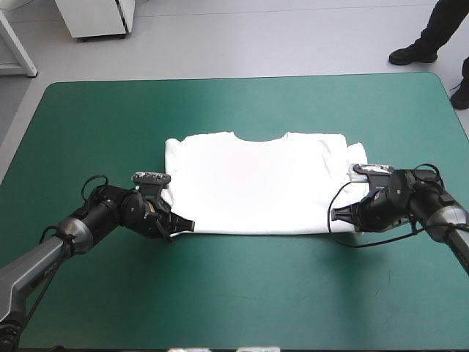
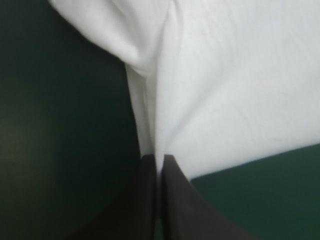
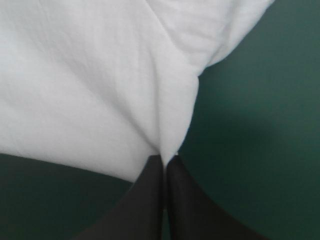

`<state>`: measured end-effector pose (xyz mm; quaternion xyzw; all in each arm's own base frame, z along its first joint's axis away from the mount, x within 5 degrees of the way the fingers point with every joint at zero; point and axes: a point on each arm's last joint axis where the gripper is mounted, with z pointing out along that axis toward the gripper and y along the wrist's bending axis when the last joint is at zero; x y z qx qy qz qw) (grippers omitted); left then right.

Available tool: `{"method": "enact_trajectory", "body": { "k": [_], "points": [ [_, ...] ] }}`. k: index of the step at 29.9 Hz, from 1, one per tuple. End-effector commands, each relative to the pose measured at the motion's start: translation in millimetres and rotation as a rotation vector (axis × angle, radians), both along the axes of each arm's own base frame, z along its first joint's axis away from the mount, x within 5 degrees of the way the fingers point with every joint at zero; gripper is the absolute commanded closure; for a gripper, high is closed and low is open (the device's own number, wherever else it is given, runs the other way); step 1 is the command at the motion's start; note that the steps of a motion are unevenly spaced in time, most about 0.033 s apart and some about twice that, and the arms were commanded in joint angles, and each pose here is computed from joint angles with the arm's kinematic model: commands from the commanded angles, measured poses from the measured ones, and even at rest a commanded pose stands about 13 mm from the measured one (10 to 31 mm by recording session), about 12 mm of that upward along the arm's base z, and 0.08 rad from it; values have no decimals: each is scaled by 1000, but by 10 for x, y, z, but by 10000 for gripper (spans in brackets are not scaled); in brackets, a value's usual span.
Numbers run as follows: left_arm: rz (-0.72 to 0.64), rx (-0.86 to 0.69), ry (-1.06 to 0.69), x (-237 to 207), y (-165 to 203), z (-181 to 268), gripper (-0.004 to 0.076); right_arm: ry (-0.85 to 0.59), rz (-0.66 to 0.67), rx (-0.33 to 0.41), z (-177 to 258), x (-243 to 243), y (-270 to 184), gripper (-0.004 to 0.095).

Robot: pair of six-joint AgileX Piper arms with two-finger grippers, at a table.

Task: Fold the cloth

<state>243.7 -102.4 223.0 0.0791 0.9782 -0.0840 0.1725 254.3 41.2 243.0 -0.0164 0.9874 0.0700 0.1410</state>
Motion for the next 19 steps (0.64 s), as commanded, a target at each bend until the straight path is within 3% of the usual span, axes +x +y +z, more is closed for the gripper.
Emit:
{"method": "enact_trajectory", "body": {
  "k": [1,4,6,12,14,19],
  "points": [
    [10,-31,-16,-45,-15,97,734,-40,13,10,113,-51,7,925],
    [8,-29,-21,-38,-15,104,717,-30,25,23,108,-51,23,902],
    [1,-27,-25,-37,-15,105,661,-23,29,38,109,-58,37,803],
    [-2,-23,66,-72,-30,206,293,14,24,70,176,-90,63,338],
    [-12,-17,68,-62,-33,333,223,-15,29,76,303,-88,66,295],
    [-39,9,-48,-60,17,831,218,-168,15,72,805,-99,37,304]
  ]
}}
